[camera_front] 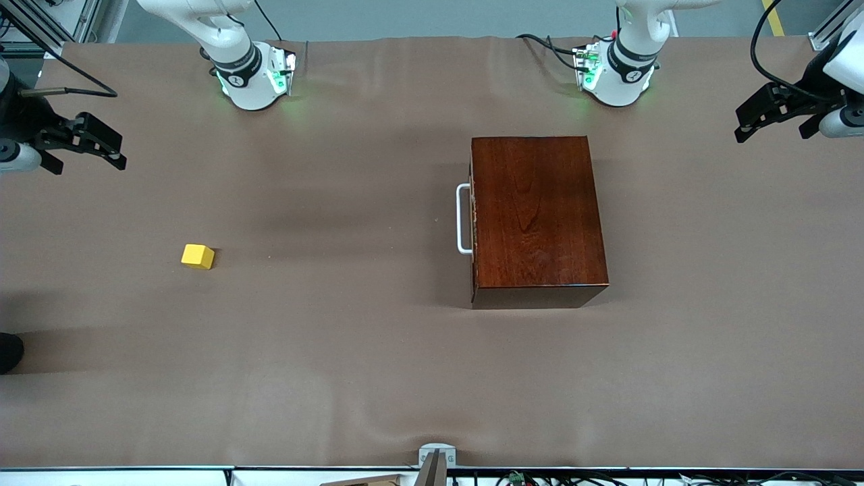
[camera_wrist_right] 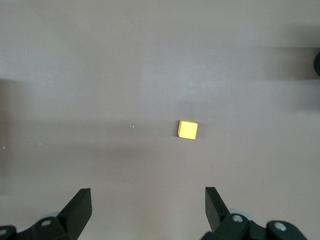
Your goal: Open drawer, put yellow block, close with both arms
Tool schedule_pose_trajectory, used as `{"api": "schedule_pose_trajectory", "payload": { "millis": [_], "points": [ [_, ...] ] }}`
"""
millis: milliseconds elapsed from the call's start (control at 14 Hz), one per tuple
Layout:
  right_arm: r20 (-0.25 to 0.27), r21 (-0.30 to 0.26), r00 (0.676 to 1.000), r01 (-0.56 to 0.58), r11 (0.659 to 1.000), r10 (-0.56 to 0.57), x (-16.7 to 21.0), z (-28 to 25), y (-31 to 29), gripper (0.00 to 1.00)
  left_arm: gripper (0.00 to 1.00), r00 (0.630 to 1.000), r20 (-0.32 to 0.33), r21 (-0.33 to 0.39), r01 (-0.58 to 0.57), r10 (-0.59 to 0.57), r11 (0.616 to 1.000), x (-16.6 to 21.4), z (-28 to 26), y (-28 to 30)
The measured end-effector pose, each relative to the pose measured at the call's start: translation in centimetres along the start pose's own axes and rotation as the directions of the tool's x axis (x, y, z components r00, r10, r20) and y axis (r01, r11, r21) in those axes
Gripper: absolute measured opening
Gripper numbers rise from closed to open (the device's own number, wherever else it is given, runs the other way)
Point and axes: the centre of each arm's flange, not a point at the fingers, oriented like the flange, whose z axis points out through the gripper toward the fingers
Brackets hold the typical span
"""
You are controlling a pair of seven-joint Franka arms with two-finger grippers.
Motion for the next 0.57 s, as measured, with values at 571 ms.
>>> {"api": "schedule_pose_trajectory", "payload": {
  "millis": [571],
  "points": [
    [0.001,0.000,1.000,-0.002,1.000,0.002,0.03,0.05,0.09,1.00,1.00,1.000,-0.015,-0.001,-0.013,0.013,1.000,0.13,-0.75,0.70]
  ]
}}
